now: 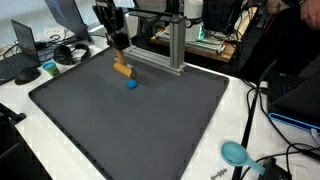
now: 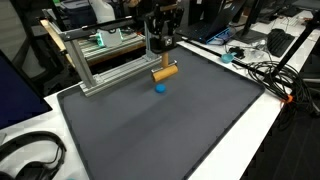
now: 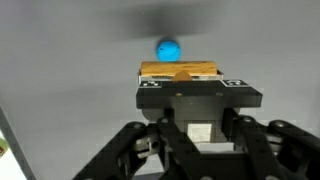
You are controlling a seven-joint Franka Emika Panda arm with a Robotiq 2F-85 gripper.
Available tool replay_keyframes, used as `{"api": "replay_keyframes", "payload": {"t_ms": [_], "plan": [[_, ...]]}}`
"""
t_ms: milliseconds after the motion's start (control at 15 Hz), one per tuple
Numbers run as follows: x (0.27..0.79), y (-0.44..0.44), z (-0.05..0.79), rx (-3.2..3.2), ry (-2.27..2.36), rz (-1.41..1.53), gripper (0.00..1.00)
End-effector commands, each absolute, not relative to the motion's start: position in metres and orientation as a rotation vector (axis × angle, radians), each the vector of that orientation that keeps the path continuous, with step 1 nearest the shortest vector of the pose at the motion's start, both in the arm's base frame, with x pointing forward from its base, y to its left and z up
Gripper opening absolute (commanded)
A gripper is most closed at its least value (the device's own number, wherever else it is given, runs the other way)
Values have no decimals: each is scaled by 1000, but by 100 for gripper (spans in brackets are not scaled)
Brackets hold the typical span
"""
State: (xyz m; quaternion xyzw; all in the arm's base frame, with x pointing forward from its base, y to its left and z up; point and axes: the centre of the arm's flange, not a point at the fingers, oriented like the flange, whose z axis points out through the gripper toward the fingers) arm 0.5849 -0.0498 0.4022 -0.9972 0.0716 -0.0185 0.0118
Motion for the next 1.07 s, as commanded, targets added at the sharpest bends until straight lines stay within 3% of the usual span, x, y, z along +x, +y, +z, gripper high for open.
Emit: {"api": "replay_keyframes", "payload": {"t_ms": [0, 1000], "plan": [[582, -60, 377, -3092, 217, -42, 22], [585, -55, 327, -3101, 209, 48, 22]]}}
